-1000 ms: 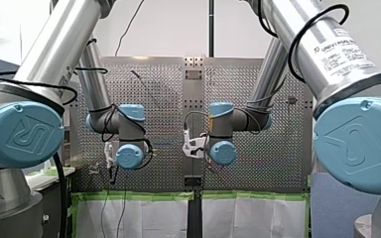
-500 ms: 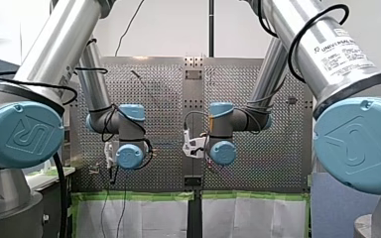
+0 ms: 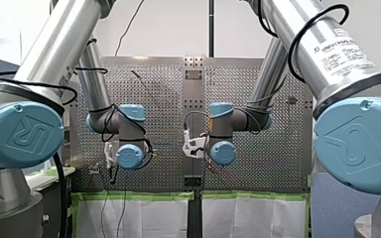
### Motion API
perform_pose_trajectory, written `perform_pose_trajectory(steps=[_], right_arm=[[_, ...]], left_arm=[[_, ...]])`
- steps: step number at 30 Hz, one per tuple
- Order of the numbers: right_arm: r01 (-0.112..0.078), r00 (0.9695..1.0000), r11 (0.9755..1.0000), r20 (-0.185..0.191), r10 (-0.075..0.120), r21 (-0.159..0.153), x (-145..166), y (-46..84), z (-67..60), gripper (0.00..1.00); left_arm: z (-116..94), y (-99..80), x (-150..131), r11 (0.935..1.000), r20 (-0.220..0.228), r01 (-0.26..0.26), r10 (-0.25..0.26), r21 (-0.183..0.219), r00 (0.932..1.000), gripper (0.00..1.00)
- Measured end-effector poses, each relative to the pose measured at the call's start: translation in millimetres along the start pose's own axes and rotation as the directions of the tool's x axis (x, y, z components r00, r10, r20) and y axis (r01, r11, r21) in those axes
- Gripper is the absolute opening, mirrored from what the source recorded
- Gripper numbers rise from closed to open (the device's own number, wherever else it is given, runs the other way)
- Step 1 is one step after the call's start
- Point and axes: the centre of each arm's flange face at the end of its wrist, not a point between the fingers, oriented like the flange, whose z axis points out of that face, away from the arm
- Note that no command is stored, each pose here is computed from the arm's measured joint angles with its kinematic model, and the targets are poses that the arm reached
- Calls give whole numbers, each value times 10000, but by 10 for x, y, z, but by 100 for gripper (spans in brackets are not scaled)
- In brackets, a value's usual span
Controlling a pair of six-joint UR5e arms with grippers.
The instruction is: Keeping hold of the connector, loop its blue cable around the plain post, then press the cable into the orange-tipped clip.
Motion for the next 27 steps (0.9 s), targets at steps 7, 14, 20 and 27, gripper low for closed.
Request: perform_pose_trajectory(steps=[7,14,20,27], right_arm=[[4,10000,10000,53,-4,11,-17,-10,-13,0],[259,9939,9995,1069,-274,160,-332,-44,-142,0],[321,9908,9993,1310,-343,192,-394,-43,-171,0],[325,9906,9993,1326,-348,195,-397,-44,-173,0]], left_arm=[[8,56,71,9999,-182,-119,118,-39,9998,0],[-14,119,254,9992,-607,-387,381,-83,9974,0],[-19,125,275,9991,-655,-417,411,-83,9970,0],[-19,126,276,9991,-658,-419,413,-84,9970,0]])
